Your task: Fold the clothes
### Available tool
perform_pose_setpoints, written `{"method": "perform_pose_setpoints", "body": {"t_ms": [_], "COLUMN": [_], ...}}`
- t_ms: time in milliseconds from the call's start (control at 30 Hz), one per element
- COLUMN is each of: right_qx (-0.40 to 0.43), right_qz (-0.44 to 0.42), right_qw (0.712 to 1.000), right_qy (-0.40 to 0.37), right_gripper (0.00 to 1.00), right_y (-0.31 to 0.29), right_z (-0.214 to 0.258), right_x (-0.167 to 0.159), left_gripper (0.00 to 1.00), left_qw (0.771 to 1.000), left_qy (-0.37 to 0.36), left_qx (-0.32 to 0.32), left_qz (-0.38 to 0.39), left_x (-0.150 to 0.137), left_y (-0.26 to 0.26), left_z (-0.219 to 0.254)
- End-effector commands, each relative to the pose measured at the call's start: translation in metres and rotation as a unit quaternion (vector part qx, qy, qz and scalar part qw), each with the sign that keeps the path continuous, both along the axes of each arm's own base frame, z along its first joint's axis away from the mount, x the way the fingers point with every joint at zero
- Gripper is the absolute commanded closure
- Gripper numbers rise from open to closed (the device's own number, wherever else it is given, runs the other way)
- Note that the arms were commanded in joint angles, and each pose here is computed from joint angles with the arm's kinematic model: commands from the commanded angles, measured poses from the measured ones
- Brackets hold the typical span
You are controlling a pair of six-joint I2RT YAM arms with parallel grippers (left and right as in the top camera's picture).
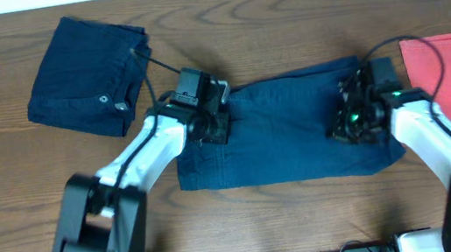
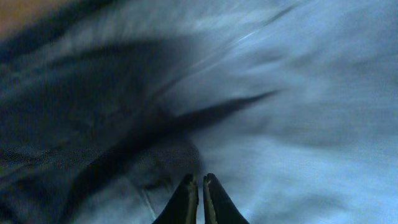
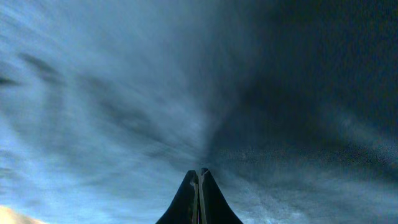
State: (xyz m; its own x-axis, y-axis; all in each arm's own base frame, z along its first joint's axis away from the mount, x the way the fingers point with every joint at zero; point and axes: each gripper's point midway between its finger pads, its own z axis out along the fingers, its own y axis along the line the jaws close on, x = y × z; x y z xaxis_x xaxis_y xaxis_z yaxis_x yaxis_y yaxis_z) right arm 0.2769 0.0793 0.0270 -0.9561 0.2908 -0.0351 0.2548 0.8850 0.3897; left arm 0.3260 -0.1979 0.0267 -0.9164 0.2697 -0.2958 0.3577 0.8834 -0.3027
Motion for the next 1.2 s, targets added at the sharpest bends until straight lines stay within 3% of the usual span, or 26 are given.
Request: {"method": "perform_pose_setpoints", "body": {"t_ms": [0, 167, 267, 367, 467, 600, 667, 867, 1167], "right_qx": [-0.042, -0.178, -0.224, -0.195, -0.114, 0.049, 0.072, 0.057, 0.016], "right_qz": [-0.047, -0.121, -0.142, -0.121, -0.048, 0.083, 0.088, -0.005, -0.082], "right_qw": [0.996, 0.968, 0.955, 0.965, 0.988, 0.995, 0.989, 0.983, 0.987], "right_qy": [0.062, 0.131, 0.133, 0.126, 0.094, -0.041, -0.097, -0.176, -0.137], "right_gripper": [0.99, 0.99, 0.99, 0.99, 0.99, 0.99, 0.99, 0.99, 0.99], "right_y": [-0.014, -0.065, -0.086, -0.077, -0.048, 0.01, 0.018, 0.008, -0.001], "right_z": [-0.024, -0.041, -0.042, -0.042, -0.033, 0.016, 0.041, 0.075, 0.022], "right_x": [-0.018, -0.05, -0.055, -0.052, -0.04, -0.014, -0.003, 0.035, 0.065], "left_gripper": [0.94, 0.94, 0.94, 0.94, 0.93, 0.9, 0.9, 0.89, 0.89], "left_qw": [0.997, 0.984, 0.98, 0.983, 0.991, 0.998, 0.997, 0.997, 0.994], "left_qy": [0.009, 0.013, 0.016, 0.02, 0.02, 0.018, 0.017, 0.042, 0.07], "left_qx": [0.075, 0.164, 0.176, 0.157, 0.096, -0.044, -0.072, -0.054, 0.064], "left_qz": [0.018, 0.068, 0.09, 0.098, 0.087, 0.05, 0.036, -0.029, -0.062], "left_x": [0.002, 0.005, 0.008, 0.009, 0.006, -0.005, -0.013, -0.05, -0.086], "left_y": [0.03, 0.077, 0.095, 0.097, 0.078, 0.028, 0.011, -0.026, -0.018], "left_z": [-0.027, -0.033, -0.027, -0.013, 0.011, 0.057, 0.069, 0.052, -0.005]}}
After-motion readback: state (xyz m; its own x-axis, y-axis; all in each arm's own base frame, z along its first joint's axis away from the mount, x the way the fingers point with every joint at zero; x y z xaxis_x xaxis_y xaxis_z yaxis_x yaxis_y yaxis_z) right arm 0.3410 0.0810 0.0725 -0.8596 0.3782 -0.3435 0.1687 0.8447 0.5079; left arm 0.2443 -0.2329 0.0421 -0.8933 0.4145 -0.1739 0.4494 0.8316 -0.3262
